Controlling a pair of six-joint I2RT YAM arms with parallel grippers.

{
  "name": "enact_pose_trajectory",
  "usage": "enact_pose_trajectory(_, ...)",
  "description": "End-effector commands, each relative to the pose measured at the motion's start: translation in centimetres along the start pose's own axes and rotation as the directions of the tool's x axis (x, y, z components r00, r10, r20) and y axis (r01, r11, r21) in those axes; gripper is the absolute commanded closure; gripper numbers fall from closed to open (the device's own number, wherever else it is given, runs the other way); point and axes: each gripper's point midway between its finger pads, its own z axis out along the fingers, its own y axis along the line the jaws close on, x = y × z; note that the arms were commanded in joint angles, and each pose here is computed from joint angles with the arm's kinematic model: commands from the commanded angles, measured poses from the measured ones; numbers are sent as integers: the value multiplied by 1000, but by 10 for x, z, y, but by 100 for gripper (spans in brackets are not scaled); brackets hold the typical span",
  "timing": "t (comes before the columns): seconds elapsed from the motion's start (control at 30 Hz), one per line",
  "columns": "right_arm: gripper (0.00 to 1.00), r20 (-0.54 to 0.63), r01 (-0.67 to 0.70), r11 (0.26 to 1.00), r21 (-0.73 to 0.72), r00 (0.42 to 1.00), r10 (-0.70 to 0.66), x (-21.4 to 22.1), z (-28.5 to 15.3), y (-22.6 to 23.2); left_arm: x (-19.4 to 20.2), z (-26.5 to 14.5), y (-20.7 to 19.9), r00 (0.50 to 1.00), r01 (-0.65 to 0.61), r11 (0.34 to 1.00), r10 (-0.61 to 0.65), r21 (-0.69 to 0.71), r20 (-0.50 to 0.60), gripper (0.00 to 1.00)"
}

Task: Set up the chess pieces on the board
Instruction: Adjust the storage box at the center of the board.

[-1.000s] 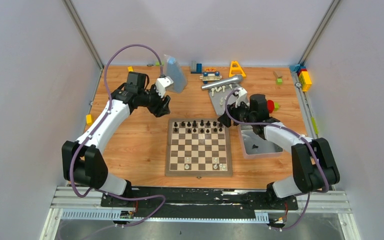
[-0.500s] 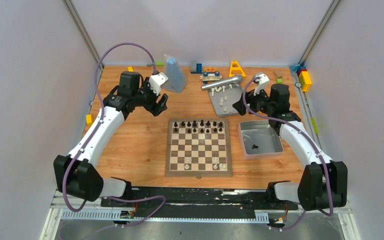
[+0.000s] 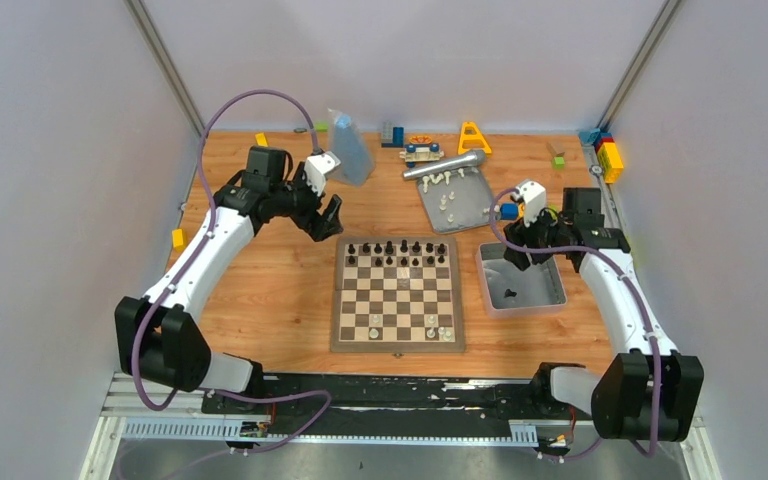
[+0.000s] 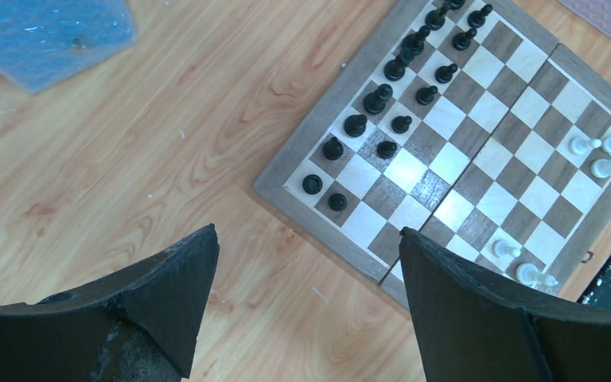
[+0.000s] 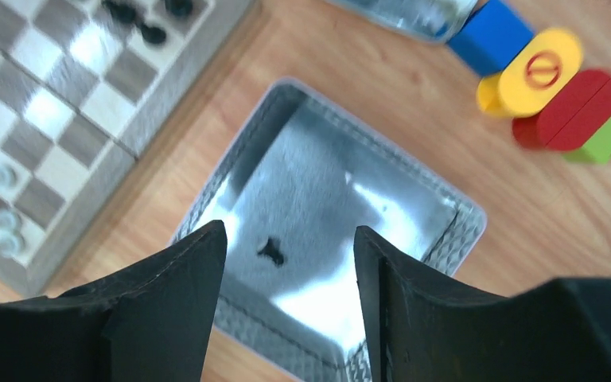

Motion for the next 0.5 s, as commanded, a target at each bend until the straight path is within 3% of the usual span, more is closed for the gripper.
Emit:
enact_pose_trajectory(0.0,41,-223,106,992,-63,968,-117,62,-15,15,-12,-7,-12,998,-49,997,46,58,53,8)
enact_pose_trajectory(0.13,40,-285,169,985,-44,942,-175,79,-22,10,-13,-12,-11,993,-103,993,100,52,57,6)
enact_pose_trajectory(0.3,31,-232,277,961,18,936,-266,48,-17,-17,-11,-9,-5,988,-149,988,148,34,45,3)
enact_pose_trajectory(0.47,29,-218,348,937,-17,914,-343,20,5,-43,-11,-6,1,985,-167,986,166,17,42,0)
